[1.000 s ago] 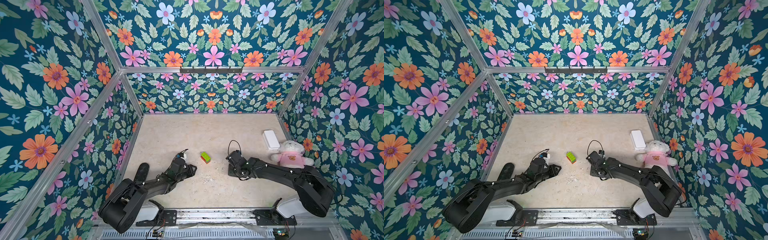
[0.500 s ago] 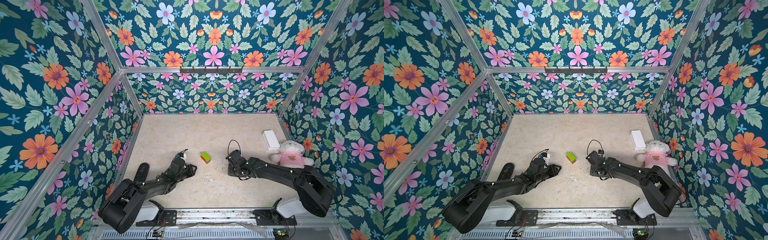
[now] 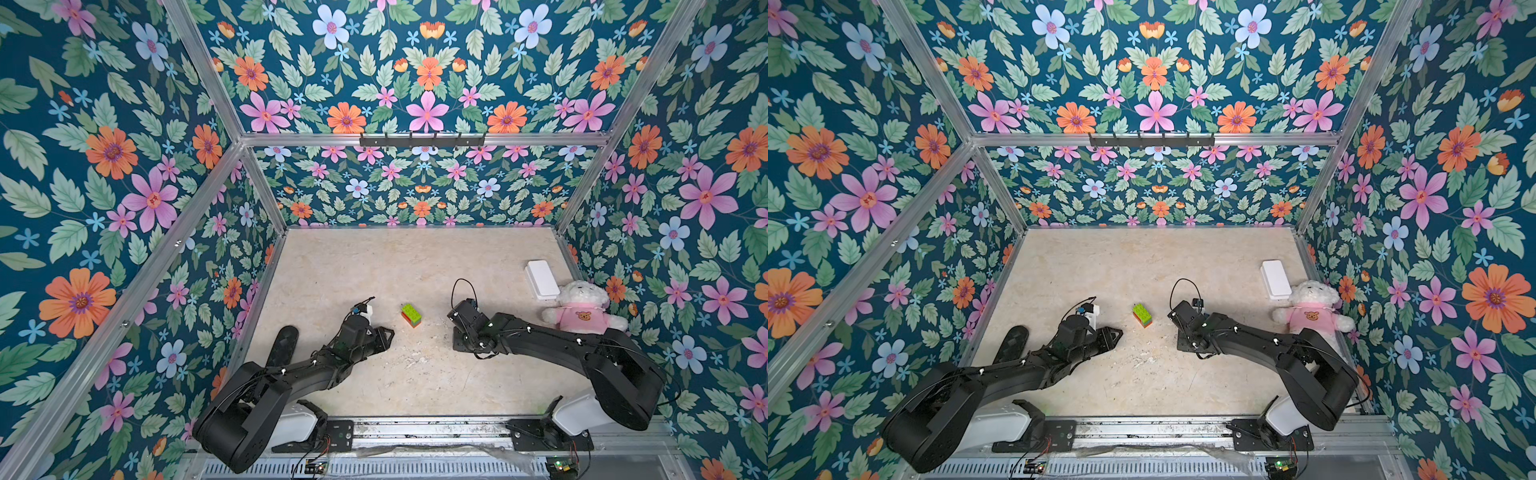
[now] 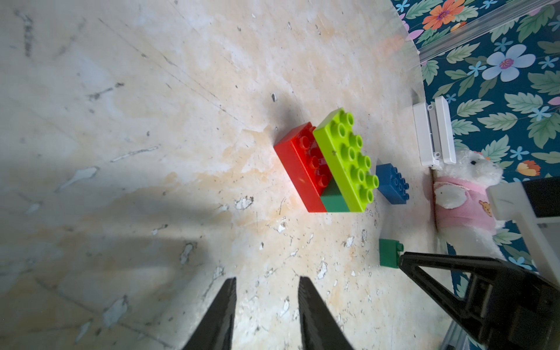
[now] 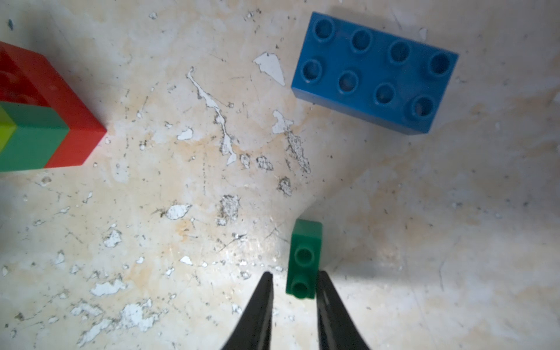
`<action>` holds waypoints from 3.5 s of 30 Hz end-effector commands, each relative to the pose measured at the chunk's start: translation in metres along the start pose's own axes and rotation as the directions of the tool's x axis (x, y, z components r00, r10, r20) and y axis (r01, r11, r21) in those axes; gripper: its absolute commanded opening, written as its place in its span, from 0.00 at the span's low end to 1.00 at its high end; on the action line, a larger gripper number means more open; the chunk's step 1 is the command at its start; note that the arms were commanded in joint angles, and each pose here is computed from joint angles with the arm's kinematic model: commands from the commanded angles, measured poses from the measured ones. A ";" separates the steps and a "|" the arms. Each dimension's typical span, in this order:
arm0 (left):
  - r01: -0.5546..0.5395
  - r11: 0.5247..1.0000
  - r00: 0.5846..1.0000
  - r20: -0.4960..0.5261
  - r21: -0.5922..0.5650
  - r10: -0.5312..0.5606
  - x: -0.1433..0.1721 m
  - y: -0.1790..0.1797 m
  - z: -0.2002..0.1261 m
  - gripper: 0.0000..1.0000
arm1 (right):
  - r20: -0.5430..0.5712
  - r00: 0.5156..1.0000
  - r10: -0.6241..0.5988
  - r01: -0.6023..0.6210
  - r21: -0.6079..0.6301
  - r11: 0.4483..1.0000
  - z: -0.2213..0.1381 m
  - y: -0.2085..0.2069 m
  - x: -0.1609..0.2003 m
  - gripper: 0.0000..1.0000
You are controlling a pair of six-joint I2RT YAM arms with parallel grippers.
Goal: Assemble the number 5 with lego
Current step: Pick up the lego brick from the center of the board, then adjust the lego brick at the center of the board.
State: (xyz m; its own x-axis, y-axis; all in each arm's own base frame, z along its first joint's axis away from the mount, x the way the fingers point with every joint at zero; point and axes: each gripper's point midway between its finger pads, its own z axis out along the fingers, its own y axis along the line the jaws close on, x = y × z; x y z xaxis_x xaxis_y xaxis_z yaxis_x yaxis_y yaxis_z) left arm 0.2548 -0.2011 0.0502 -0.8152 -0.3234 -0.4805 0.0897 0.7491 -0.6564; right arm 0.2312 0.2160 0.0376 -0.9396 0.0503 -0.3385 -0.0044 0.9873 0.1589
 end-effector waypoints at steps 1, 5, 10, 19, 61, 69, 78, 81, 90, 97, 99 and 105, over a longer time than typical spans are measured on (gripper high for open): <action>-0.005 1.000 1.000 -0.009 0.008 0.005 0.001 -0.002 0.000 0.38 | -0.004 1.000 -0.025 0.025 0.029 0.999 0.001 -0.004 0.000 0.28; -0.008 0.999 1.000 -0.026 0.032 0.009 0.007 -0.005 0.000 0.38 | -0.009 0.999 -0.036 0.036 0.037 0.999 0.003 -0.003 -0.001 0.25; -0.010 1.000 0.999 -0.030 0.026 0.011 0.014 -0.003 -0.002 0.38 | -0.023 0.999 -0.045 0.046 0.065 0.997 0.007 -0.007 0.002 0.24; -0.017 0.999 0.999 -0.037 0.027 0.018 0.016 -0.006 0.000 0.38 | -0.013 0.998 -0.056 0.057 0.073 0.996 0.004 -0.010 0.000 0.12; 0.013 0.998 1.000 0.009 -0.056 -0.012 0.017 0.015 -0.012 0.38 | 0.042 0.947 -0.318 0.319 -0.218 0.922 0.034 0.128 -0.048 0.07; 0.016 0.998 0.999 0.035 -0.065 -0.014 0.011 0.017 -0.018 0.38 | 0.055 0.938 -0.342 0.343 -0.300 0.890 0.027 0.162 -0.032 0.07; 0.009 0.997 0.995 0.101 -0.077 -0.001 -0.006 0.013 -0.031 0.44 | 0.065 0.932 -0.357 0.357 -0.337 0.871 0.041 0.179 -0.032 0.06; 0.007 0.998 0.994 0.113 -0.070 0.001 -0.013 0.008 -0.031 0.45 | 0.067 0.932 -0.357 0.357 -0.350 0.866 0.040 0.183 -0.031 0.06; 0.040 0.994 0.994 0.095 0.103 -0.050 -0.041 -0.032 -0.012 0.60 | 0.093 0.930 -0.356 0.367 -0.311 0.877 0.007 0.151 -0.026 0.05; 0.068 0.991 0.995 0.058 0.119 -0.075 -0.050 -0.039 0.011 0.64 | 0.137 0.940 -0.311 0.338 -0.280 0.899 -0.014 0.124 -0.036 0.06; 0.088 0.990 0.994 0.050 0.113 -0.094 -0.050 -0.036 0.015 0.63 | 0.145 0.943 -0.299 0.329 -0.270 0.905 -0.015 0.119 -0.041 0.06; 0.122 0.990 0.992 0.025 0.067 -0.124 -0.047 -0.026 0.025 0.54 | 0.182 0.946 -0.267 0.310 -0.269 0.912 -0.027 0.111 -0.060 0.06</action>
State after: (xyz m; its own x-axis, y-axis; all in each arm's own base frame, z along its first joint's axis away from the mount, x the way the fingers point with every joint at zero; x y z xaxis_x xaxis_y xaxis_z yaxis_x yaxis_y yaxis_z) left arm 0.3029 -0.2191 0.0739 -0.8074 -0.4244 -0.4099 0.0276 0.6668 -0.7447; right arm 0.2710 0.3201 0.0920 -0.8382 -0.2013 -0.5068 -0.3888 0.8723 0.2965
